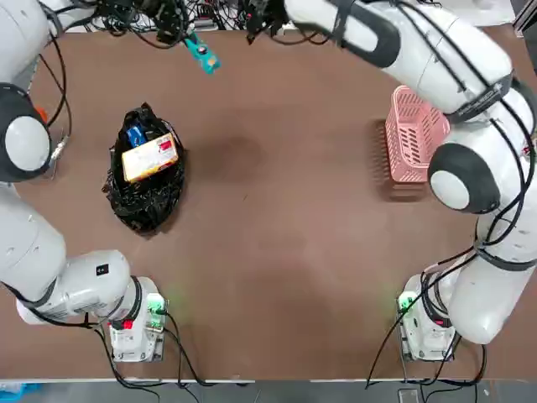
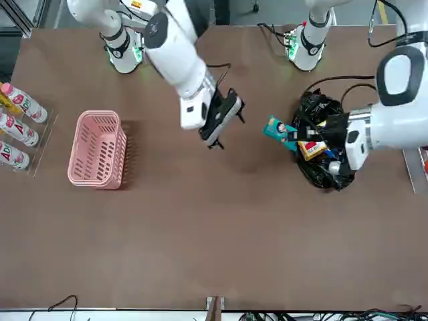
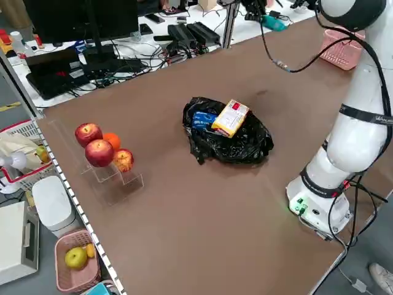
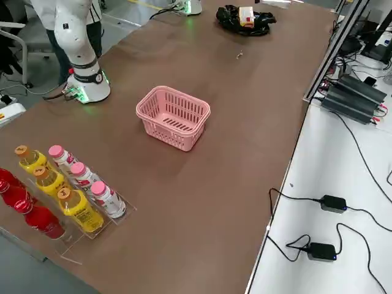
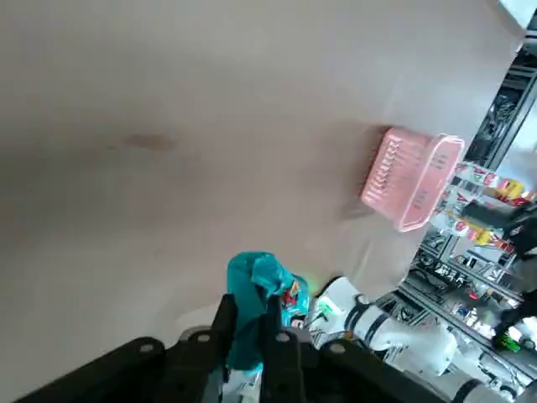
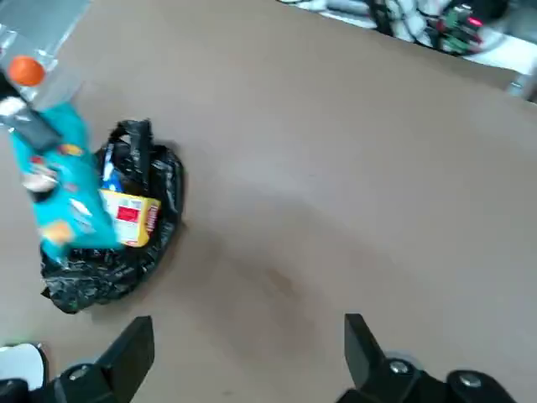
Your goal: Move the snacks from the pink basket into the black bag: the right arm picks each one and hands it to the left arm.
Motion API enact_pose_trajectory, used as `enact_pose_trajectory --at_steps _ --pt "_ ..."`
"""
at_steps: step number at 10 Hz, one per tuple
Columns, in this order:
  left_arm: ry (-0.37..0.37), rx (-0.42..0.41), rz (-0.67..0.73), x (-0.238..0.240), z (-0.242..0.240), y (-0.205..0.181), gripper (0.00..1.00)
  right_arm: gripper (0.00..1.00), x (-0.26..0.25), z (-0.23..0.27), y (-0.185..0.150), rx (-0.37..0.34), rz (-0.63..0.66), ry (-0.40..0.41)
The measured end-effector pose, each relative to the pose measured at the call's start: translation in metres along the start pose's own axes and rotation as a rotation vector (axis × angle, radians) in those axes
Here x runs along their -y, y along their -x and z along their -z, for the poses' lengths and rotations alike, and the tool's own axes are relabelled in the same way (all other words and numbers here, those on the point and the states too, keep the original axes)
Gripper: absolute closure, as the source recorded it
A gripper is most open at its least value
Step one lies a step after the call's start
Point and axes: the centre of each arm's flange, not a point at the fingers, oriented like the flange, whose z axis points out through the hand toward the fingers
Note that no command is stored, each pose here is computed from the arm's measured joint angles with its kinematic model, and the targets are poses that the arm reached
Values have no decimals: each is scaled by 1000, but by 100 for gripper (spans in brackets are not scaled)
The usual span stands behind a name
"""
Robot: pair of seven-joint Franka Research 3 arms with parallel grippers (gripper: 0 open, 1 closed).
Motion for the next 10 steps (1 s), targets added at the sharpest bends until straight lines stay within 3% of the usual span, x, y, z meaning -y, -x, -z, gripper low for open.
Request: enact_pose_trajectory --at_steps 3,5,8,10 --pt "-133 70 -45 88 39 5 83 0 -43 35 13 53 -62 28" --pt "-143 112 -75 151 44 7 83 0 -89 54 43 103 -112 116" --pt "-225 251 -70 229 27 17 85 0 -184 102 103 275 -269 216" --pt "-287 358 -89 261 -2 15 85 0 -250 137 132 303 -360 301"
